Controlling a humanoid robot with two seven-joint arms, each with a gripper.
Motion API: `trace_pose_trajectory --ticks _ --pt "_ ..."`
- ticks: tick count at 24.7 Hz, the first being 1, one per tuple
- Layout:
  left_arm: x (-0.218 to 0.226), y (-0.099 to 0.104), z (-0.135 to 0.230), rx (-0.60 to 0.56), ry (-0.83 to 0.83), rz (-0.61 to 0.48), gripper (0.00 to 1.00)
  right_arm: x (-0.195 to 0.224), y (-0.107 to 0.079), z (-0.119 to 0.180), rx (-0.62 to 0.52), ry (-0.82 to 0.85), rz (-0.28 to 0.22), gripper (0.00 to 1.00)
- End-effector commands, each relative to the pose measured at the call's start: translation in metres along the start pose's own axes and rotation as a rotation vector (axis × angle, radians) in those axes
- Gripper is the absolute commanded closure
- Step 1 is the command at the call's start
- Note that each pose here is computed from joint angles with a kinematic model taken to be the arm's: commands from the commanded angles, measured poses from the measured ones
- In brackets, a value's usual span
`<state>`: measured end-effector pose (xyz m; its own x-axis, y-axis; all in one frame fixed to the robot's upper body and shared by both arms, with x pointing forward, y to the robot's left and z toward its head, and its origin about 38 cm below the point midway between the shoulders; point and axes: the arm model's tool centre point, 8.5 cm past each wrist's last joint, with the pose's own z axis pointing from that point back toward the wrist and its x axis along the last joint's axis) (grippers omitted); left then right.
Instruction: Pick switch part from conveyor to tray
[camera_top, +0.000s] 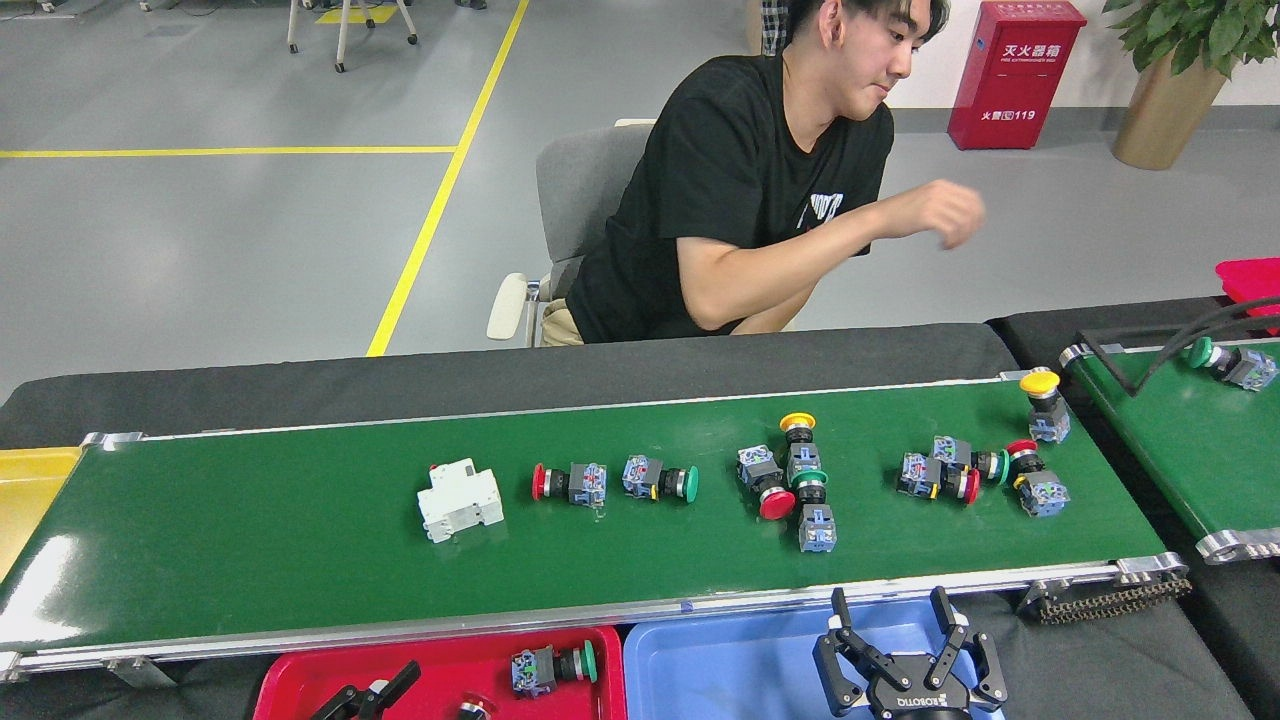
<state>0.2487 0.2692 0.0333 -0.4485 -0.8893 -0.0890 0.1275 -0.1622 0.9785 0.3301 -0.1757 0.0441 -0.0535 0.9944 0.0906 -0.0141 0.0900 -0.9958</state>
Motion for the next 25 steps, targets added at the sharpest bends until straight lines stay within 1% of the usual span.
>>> trace_pose_trajectory --ticks 1,3,6,9,11,13,15,17,18,19,20,22,23,25 --pt "-0.03 0.006 0.009 0.019 0.151 -0.02 0.0 0.02 -0.004 -0.013 0.037 -0.055 0.004 0.01" --pt "-0.055 0.006 0.022 0.014 0.251 -0.032 0.0 0.039 -0.008 -0.027 0.05 -0.099 0.009 0.01" --pt "-0.077 -0.002 0.041 -0.013 0.333 -0.028 0.0 0.061 -0.001 -0.036 0.089 -0.136 0.037 0.01" --pt "-0.081 -0.005 0.044 -0.023 0.334 -0.026 0.0 0.073 -0.001 -0.056 0.097 -0.139 0.038 0.01" --pt "-0.085 -0.002 0.038 -0.013 0.332 -0.028 0.0 0.078 0.0 -0.067 0.107 -0.141 0.046 0.01" --pt "-0.1 0.007 0.02 0.01 0.323 -0.05 0.0 0.088 0.003 -0.079 0.129 -0.144 0.041 0.01" --pt "-0.121 0.001 0.004 -0.021 0.299 -0.052 0.0 0.097 0.003 -0.092 0.142 -0.148 0.042 0.01" --pt "-0.134 0.004 -0.019 -0.034 0.232 -0.07 0.0 0.102 0.005 -0.1 0.154 -0.148 0.044 0.02" --pt "-0.14 0.007 -0.03 -0.036 0.205 -0.073 0.0 0.103 0.007 -0.102 0.162 -0.147 0.047 0.07" --pt "-0.145 0.008 -0.039 -0.038 0.191 -0.066 0.0 0.104 0.01 -0.103 0.17 -0.15 0.05 0.2" --pt "-0.149 0.007 -0.046 -0.043 0.181 -0.052 0.0 0.104 0.012 -0.103 0.176 -0.151 0.051 0.34" --pt "-0.155 0.009 -0.063 -0.038 0.16 -0.024 0.0 0.104 0.011 -0.104 0.177 -0.154 0.05 0.58" --pt "-0.156 0.01 -0.068 -0.037 0.148 -0.02 0.0 0.104 0.012 -0.103 0.177 -0.16 0.047 0.74" --pt "-0.154 0.011 -0.078 -0.042 0.13 -0.015 0.0 0.106 0.011 -0.103 0.177 -0.19 0.044 0.85"
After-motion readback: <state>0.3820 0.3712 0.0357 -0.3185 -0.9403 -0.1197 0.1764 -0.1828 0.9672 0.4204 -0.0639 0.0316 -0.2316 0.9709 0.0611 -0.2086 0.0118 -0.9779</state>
